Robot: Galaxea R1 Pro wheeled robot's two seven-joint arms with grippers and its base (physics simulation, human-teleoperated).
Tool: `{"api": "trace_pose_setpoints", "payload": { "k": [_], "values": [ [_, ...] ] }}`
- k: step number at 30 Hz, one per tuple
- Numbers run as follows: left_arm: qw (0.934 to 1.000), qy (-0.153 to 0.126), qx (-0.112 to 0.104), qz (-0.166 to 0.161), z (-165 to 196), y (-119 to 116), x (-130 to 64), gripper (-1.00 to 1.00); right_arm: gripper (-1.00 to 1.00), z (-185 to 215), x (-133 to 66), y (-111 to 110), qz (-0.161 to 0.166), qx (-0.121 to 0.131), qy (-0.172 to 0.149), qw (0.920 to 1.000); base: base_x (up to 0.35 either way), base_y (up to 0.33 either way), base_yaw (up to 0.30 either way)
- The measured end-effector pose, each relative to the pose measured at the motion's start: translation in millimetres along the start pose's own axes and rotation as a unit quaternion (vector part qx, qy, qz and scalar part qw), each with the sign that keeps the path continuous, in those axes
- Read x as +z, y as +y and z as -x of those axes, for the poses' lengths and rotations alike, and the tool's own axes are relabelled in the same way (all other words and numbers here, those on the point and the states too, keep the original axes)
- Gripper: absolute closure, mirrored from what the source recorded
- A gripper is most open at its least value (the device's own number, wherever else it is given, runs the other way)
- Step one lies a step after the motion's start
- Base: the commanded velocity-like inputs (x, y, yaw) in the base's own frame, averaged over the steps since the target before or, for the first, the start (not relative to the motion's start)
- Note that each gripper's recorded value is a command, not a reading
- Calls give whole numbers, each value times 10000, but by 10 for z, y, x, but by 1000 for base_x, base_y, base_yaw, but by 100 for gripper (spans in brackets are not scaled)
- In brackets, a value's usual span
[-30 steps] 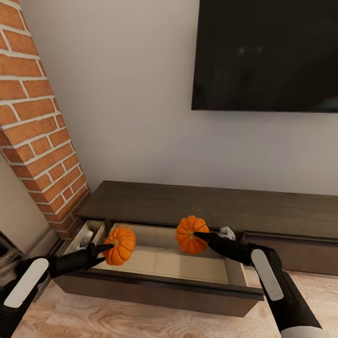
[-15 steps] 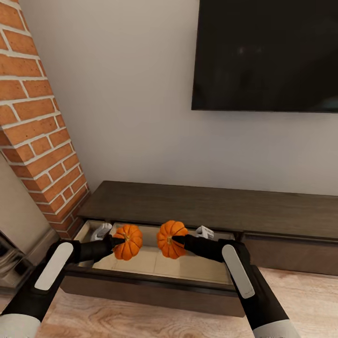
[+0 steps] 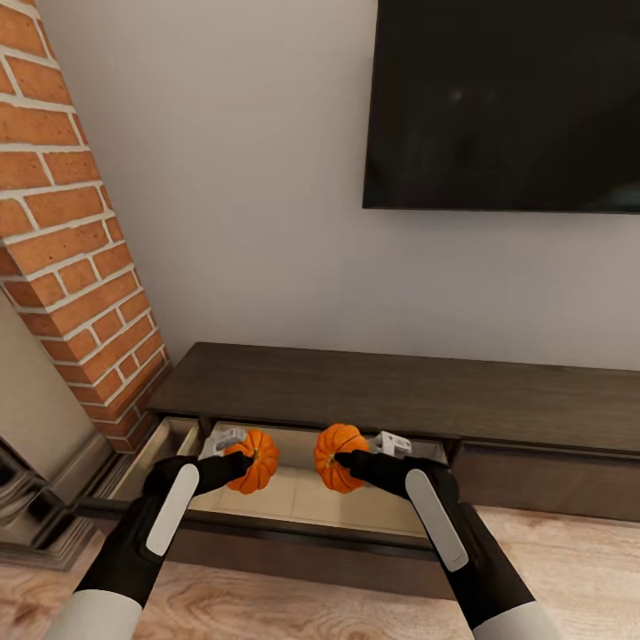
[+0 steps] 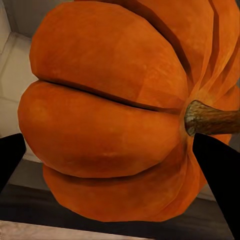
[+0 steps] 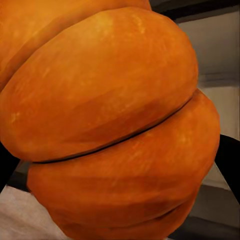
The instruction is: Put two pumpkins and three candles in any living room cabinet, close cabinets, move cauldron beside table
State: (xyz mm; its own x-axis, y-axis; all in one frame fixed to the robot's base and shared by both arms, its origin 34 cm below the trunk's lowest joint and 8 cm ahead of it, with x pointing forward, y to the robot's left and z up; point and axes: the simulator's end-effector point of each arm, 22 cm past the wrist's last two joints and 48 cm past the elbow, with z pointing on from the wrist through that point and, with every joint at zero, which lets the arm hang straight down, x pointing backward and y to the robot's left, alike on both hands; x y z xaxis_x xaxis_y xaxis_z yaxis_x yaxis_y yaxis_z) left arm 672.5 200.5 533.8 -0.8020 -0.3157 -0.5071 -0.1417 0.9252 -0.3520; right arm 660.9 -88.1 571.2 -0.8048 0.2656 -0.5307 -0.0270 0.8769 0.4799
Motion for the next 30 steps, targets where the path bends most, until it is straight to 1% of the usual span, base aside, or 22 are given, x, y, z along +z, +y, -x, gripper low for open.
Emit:
{"api": "trace_pose_setpoints", "payload": {
  "k": [4, 6, 7, 8, 10, 11, 12, 13, 16, 18, 20, 22, 24, 26, 27, 28, 30],
  "values": [
    [10000, 27, -11, 65, -47, 48, 42, 100, 100, 50, 25, -35, -43, 69, -161, 9998, 0, 0, 0],
    [9999, 5, -58, 121, -80, 97, 92, 100, 100, -58, 86, -166, -216, 112, -36, 9997, 0, 0, 0],
    [9999, -17, -87, 127, -84, 107, 107, 100, 100, -136, 122, -260, -355, 150, 57, 9992, 0, 0, 0],
    [9998, -32, -104, 139, -92, 118, 122, 100, 100, -261, 171, -419, -599, 185, 200, 9978, 0, 0, 0],
    [9998, -41, -114, 145, -99, 124, 134, 100, 100, -433, 218, -672, -1021, 103, 389, 9940, 0, 0, 0],
    [9998, -44, -117, 144, -100, 124, 135, 100, 100, -451, 221, -763, -1186, 8, 390, 9922, 0, 0, 0],
    [9998, -50, -120, 143, -99, 122, 136, 100, 100, -410, 217, -866, -1391, -132, 277, 9898, 0, 0, 0],
    [9998, -50, -122, 143, -99, 123, 137, 100, 100, -369, 208, -930, -1522, -255, 187, 9878, 0, 0, 0],
    [9998, -39, -123, 157, -114, 134, 146, 100, 100, -271, 198, -984, -1652, -386, -34, 9855, 0, 0, 0],
    [9998, -78, -123, 158, -103, 131, 152, 100, 100, -210, 190, -995, -1688, -418, -164, 9846, 0, 0, 0],
    [9998, -115, -52, 131, -118, 72, 173, 100, 100, -138, 182, -998, -1705, -415, -323, 9840, 0, 0, 0],
    [9998, -118, 105, 91, -187, -24, 222, 100, 100, -95, 177, -1008, -1719, -391, -428, 9834, 0, 0, 0],
    [9994, -189, 276, 64, -222, -120, 262, 100, 100, -84, 179, -1018, -1727, -356, -470, 9832, 0, 0, 0],
    [9993, -201, 330, -21, -272, -254, 292, 100, 100, -124, 193, -1041, -1748, -344, -427, 9831, 0, 0, 0],
    [9992, -164, 356, -18, -329, -293, 320, 100, 100, -163, 202, -1075, -1797, -354, -379, 9824, 0, 0, 0],
    [9986, -139, 509, 105, -374, -259, 348, 100, 100, -191, 204, -1113, -1868, -367, -346, 9811, 0, 0, 0],
    [9977, -217, 618, 166, -370, -284, 365, 100, 100, -208, 205, -1136, -1911, -365, -333, 9803, 0, 0, 0]
  ]
}}
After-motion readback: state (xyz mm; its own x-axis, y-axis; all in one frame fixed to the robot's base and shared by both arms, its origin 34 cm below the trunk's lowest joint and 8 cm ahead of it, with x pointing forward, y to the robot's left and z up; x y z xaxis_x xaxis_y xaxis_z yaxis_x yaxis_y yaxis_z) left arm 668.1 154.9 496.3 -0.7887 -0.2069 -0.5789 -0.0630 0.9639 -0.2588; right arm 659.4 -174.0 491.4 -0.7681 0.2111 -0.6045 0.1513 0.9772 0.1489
